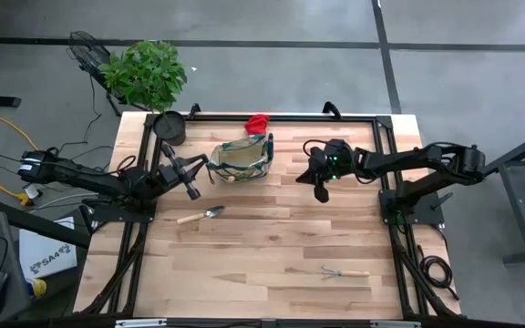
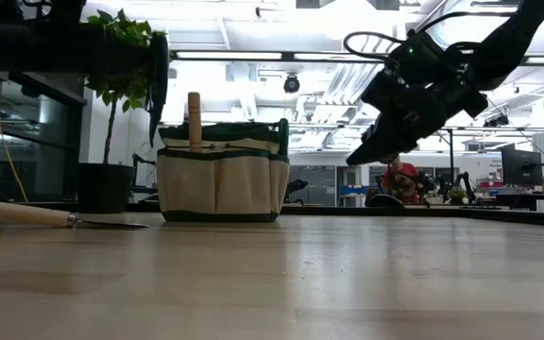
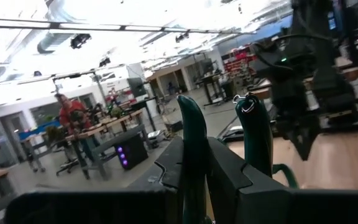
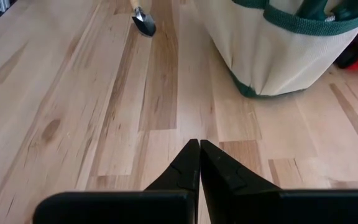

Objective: Pick & Place Garden tools in Gardening bag
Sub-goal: Put the shear scissor into the gardening bag

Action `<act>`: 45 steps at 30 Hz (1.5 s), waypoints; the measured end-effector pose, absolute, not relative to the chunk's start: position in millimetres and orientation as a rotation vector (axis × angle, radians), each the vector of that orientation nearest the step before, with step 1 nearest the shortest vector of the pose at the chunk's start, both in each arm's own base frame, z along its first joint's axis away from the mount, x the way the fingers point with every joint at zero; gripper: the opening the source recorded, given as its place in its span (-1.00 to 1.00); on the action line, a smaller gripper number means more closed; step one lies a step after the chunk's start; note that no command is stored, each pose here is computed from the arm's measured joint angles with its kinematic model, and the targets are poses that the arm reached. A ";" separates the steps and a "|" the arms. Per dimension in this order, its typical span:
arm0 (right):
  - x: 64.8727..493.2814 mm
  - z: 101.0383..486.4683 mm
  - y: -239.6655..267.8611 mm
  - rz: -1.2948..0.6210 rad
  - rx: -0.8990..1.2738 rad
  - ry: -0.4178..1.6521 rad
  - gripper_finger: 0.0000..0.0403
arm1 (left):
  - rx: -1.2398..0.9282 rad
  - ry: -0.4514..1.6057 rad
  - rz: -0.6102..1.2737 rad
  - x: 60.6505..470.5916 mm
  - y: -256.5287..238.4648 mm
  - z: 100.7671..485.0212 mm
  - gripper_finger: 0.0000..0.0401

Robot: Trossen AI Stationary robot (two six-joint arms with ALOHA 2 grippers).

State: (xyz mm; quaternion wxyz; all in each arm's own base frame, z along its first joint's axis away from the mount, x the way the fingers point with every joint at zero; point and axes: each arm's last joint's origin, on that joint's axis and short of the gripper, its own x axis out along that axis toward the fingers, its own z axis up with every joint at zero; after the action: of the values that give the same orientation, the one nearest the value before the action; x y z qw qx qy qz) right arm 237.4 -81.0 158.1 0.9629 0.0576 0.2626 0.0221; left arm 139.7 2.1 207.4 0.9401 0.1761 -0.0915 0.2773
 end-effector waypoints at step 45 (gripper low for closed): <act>237.9 159.2 -81.3 0.045 0.107 0.519 -0.98 | 0.333 -0.166 0.602 170.1 30.7 207.2 -0.83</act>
State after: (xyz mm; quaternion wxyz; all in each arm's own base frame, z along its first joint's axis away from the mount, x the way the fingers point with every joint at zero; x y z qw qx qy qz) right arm 237.9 -81.3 159.2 0.9648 0.0527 0.2565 0.0223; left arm 170.1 30.7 207.2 0.9380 0.1630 -0.0812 0.2948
